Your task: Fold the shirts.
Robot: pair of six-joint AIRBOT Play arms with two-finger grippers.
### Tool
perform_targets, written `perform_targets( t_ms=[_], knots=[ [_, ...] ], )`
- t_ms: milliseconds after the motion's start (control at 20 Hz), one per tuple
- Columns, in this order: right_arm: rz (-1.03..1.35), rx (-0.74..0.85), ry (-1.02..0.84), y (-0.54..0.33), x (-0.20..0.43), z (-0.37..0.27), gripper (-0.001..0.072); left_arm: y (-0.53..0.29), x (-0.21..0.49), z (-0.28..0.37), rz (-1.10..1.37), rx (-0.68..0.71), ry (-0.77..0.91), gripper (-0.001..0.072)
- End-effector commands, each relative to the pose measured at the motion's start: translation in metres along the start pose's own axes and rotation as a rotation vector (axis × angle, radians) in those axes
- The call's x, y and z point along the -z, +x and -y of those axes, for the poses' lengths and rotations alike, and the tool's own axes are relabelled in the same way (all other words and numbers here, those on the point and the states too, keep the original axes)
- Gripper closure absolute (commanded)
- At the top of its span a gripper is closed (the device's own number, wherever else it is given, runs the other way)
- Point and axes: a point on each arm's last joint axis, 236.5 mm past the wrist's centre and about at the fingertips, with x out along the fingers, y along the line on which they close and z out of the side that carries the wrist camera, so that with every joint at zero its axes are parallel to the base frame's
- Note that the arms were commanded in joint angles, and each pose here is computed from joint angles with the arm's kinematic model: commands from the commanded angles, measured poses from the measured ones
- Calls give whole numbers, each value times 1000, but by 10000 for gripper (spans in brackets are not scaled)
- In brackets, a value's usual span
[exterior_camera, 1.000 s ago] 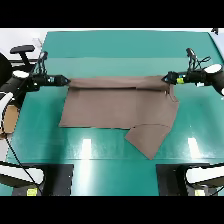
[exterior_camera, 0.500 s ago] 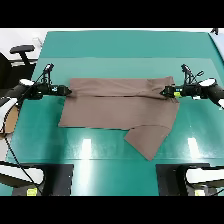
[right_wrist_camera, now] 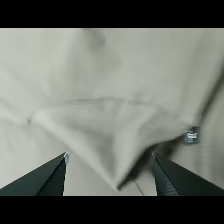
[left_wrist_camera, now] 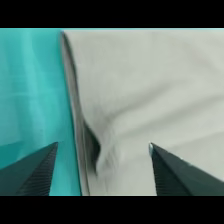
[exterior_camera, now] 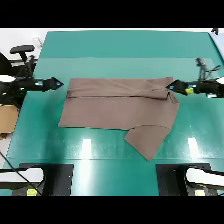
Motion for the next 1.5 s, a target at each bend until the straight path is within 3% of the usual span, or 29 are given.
perform_targets(
  t_ms=[0, 100, 300, 400, 700, 1050, 1100, 1200, 1250, 1450],
  knots=[
    [4, -7, 104, -47, 35, -2, 124, -46, 41, -2, -64, 26, -177, 63],
    [6, 0, 138, -56, 61, -1, 124, -57, 85, -4, -112, 3, -261, 64],
    [78, 44, 158, -73, 78, 1, 125, -77, 199, -19, -360, -182, -387, 63],
    [98, 52, 163, -80, 79, 1, 125, -75, 229, -9, -431, -150, -436, 34],
    [91, 34, 130, -79, 80, -14, 126, -58, 205, -4, -295, -100, -494, 35],
    [54, 7, 118, -73, 87, -27, 126, -22, 213, 17, -340, -75, -407, 43],
    [43, 2, 123, -73, 89, -28, 126, -20, 211, 20, -334, -63, -420, 150],
    [31, -2, 161, -78, 93, -24, 126, -20, 207, 24, -322, -47, -421, 582],
    [15, 0, 194, -81, 98, -20, 126, -20, 206, 26, -328, -35, -397, 687],
    [-119, 77, 436, -85, 152, 14, 127, -23, 197, 32, -330, -10, -372, 687]
  ],
)
